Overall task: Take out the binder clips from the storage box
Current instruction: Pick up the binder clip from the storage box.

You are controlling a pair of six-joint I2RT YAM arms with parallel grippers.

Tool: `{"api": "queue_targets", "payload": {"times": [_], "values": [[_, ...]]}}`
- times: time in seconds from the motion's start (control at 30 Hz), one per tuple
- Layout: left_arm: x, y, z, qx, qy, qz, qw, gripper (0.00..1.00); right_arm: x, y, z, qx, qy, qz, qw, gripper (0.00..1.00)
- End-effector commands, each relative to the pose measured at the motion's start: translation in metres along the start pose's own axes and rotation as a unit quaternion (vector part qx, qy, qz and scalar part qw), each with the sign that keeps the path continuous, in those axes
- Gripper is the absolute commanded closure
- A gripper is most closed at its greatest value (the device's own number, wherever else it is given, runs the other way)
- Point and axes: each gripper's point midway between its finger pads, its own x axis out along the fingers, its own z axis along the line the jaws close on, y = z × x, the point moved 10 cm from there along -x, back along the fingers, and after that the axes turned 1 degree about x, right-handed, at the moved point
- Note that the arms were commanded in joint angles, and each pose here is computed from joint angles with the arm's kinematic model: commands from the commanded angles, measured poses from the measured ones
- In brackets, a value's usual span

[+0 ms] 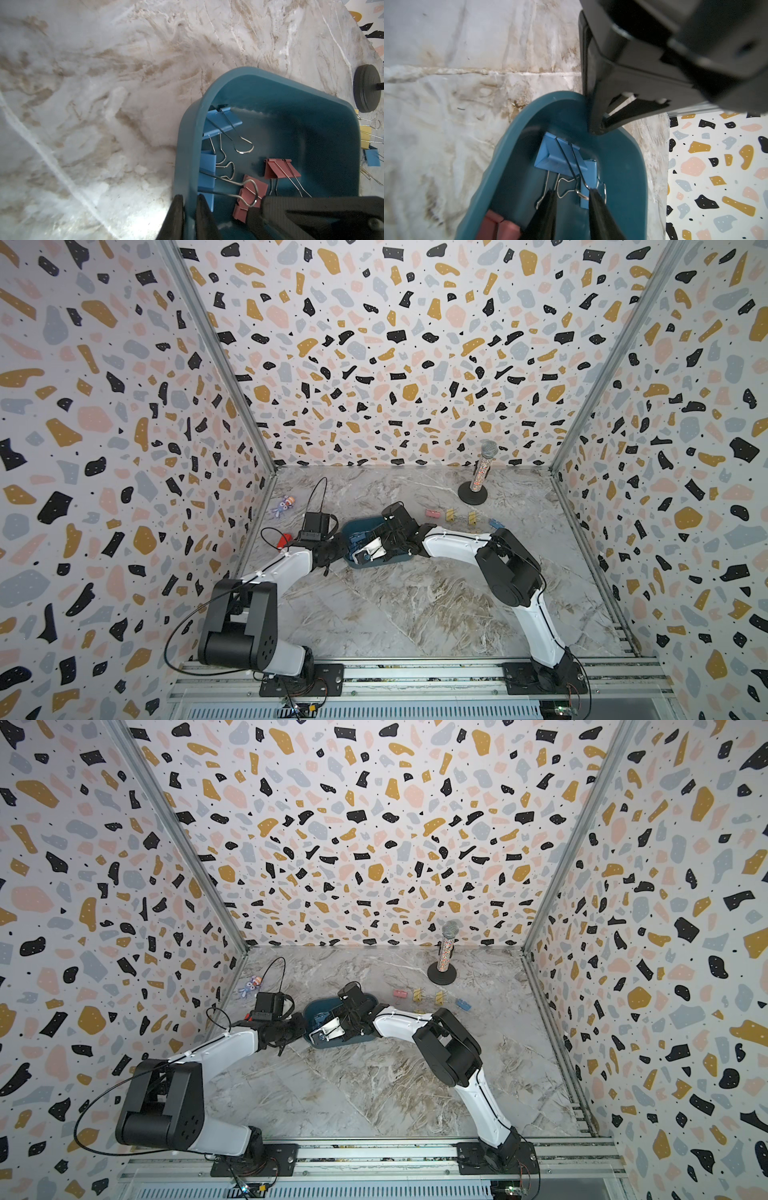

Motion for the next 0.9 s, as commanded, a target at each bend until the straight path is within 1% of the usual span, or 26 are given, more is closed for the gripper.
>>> {"api": "queue_targets", "payload": {"times": [0.0,0.3,0.5,0.67,0.87], "values": [[-0.002,-0.011,-0.004,0.004,0.007,-0.016,1.0,0.84,0.0,-0.005,-0.012,-0.021,0.023,0.0,1.0,0.68],[-0.003,-0.012,-0.004,0.005,0.009,-0.017,1.0,0.84,0.007,-0.002,-0.01,-0.037,0.021,0.012,0.999,0.67],[-0.003,-0.012,-0.004,0.005,0.01,-0.017,1.0,0.84,0.01,-0.003,-0.013,-0.039,0.022,0.007,0.999,0.68],[-0.003,-0.012,-0.005,0.005,0.011,-0.017,1.0,0.84,0.013,-0.003,-0.015,-0.039,0.022,0.007,0.999,0.71],[-0.003,-0.011,-0.004,0.005,0.011,-0.017,1.0,0.84,0.015,-0.002,-0.014,-0.039,0.016,0.007,0.999,0.82]]}}
